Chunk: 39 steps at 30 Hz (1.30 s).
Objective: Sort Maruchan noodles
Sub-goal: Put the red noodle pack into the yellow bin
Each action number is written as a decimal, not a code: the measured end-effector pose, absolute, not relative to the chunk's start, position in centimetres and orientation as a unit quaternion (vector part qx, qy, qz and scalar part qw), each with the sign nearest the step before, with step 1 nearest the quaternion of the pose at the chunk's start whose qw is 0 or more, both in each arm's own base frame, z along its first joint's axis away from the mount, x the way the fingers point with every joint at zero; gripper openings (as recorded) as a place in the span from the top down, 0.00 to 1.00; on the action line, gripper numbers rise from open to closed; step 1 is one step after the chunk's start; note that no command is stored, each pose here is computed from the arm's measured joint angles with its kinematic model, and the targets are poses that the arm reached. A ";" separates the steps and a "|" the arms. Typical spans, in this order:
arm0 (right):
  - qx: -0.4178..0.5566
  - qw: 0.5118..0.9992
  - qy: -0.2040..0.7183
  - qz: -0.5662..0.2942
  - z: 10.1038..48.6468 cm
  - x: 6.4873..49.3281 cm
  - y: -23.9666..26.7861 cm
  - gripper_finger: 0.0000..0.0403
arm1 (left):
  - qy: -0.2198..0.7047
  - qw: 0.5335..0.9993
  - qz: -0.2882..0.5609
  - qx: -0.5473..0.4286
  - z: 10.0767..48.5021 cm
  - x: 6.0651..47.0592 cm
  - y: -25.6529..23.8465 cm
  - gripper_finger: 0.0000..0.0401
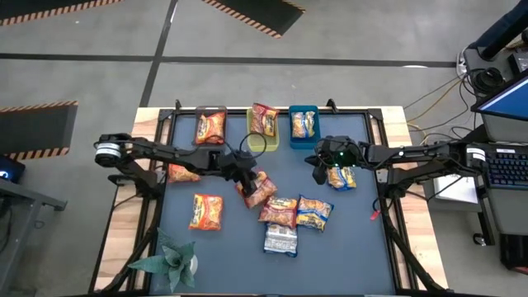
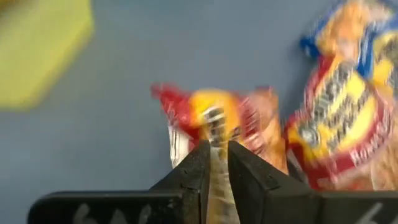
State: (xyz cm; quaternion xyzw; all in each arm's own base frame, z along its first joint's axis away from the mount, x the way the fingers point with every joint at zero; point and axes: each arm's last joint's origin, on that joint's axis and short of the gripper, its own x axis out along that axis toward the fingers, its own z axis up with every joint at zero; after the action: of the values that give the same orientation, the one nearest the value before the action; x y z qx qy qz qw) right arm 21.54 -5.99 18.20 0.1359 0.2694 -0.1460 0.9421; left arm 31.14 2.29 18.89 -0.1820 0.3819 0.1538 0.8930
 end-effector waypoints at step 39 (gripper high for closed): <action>0.258 0.925 0.258 -0.100 16.6 28.9 -6.9 0.97 | 0.494 0.862 0.035 -0.110 16.8 29.3 0.6 0.91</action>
State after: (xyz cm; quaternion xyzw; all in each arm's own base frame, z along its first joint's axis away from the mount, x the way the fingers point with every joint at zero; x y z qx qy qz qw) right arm 28.95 -6.87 16.56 0.2584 0.2582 -0.1001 0.9255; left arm 29.34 0.62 16.75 -0.1098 0.4941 0.0353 0.8617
